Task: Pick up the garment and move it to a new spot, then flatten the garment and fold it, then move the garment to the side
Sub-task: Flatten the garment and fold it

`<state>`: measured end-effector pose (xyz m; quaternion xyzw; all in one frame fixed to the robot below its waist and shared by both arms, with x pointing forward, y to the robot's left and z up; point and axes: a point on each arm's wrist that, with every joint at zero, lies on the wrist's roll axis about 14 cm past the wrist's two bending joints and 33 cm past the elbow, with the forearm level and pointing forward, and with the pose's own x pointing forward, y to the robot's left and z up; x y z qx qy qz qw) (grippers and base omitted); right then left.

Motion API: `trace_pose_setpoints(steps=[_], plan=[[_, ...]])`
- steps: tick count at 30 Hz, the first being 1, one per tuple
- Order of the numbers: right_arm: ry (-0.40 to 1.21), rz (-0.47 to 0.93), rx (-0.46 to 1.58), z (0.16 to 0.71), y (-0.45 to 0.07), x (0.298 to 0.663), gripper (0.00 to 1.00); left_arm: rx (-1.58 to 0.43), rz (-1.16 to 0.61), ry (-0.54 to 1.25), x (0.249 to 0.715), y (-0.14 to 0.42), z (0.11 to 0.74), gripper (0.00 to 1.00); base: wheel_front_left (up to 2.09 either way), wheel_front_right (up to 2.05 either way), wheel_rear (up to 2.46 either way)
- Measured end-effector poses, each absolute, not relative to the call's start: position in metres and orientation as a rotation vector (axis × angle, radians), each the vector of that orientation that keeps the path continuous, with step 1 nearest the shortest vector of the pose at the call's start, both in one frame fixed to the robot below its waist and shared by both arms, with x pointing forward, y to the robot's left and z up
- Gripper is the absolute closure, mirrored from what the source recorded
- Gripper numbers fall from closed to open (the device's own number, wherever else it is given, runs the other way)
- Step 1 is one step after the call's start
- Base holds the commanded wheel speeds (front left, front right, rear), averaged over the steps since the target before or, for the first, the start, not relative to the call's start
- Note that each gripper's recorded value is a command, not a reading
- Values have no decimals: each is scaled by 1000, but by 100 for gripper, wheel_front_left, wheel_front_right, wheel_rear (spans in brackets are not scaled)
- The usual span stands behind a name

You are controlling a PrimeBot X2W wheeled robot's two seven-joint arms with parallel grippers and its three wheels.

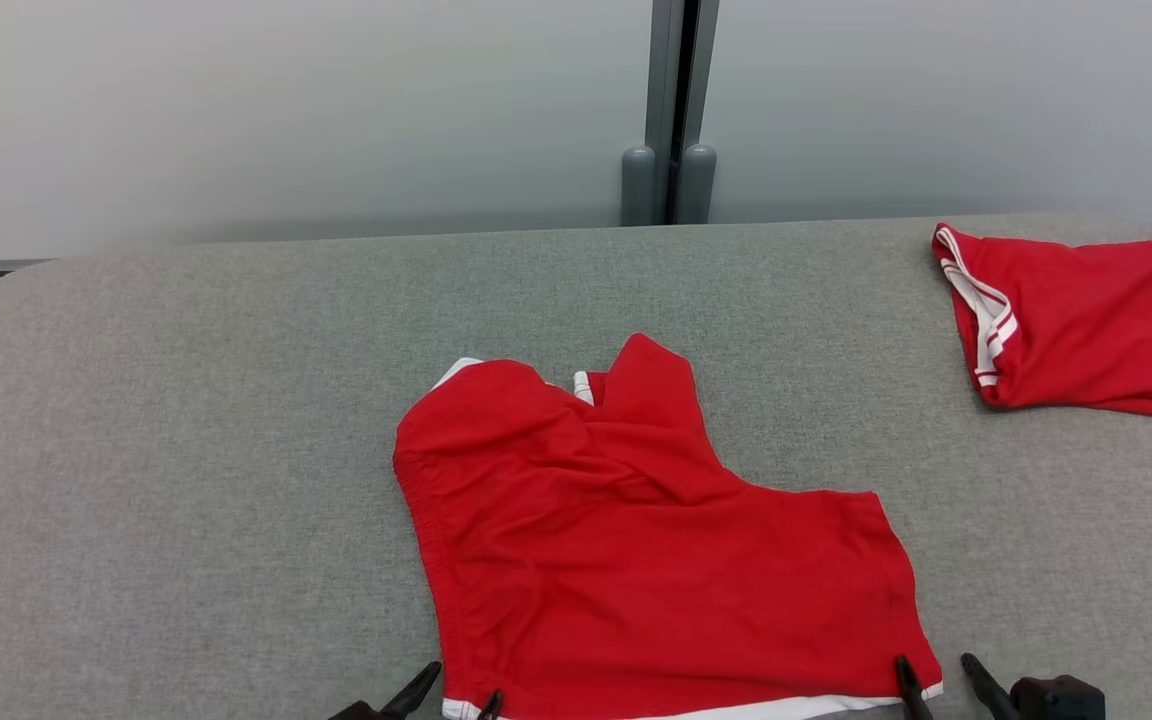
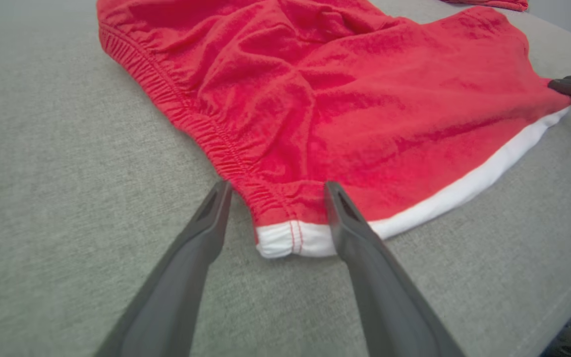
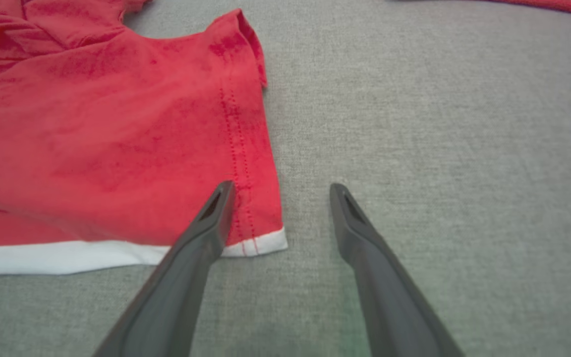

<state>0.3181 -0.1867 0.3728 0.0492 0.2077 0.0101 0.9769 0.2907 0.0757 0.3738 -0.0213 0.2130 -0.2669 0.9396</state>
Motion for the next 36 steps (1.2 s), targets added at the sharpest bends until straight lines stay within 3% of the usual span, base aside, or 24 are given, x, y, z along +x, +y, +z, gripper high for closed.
trace_pose_setpoints(steps=[9, 10, 11, 12, 13, 14, 15, 16, 27, 36], plan=[[466, 48, 127, 360, -174, 311, 0, -54, -560, 487, 280, 74, 361, 0, 0, 0, 0], [469, 53, 134, 359, -172, 310, 15, -59, -563, 485, 280, 72, 362, 0, 0, 0, 0], [473, 57, 138, 358, -171, 310, 53, -63, -564, 481, 280, 71, 362, 0, 0, 0, 0], [474, 60, 141, 357, -169, 310, 69, -67, -564, 480, 281, 71, 363, 21, 0, 0, 0], [476, 66, 147, 357, -167, 310, 91, -70, -566, 480, 280, 70, 363, 55, 0, 0, 0], [476, 71, 153, 356, -165, 310, 100, -72, -570, 483, 279, 69, 362, 78, 0, 0, 0], [476, 75, 156, 356, -164, 310, 100, -74, -572, 486, 278, 69, 361, 97, 0, 0, 0], [475, 81, 159, 356, -161, 310, 100, -74, -574, 488, 277, 69, 361, 100, 0, 0, 0], [403, 136, 198, 368, -139, 315, 100, -85, -572, 408, 300, 67, 379, 100, 0, 0, 0], [186, 157, 195, 435, -138, 372, 100, -82, -541, 273, 345, 71, 416, 100, 0, 0, 0]])
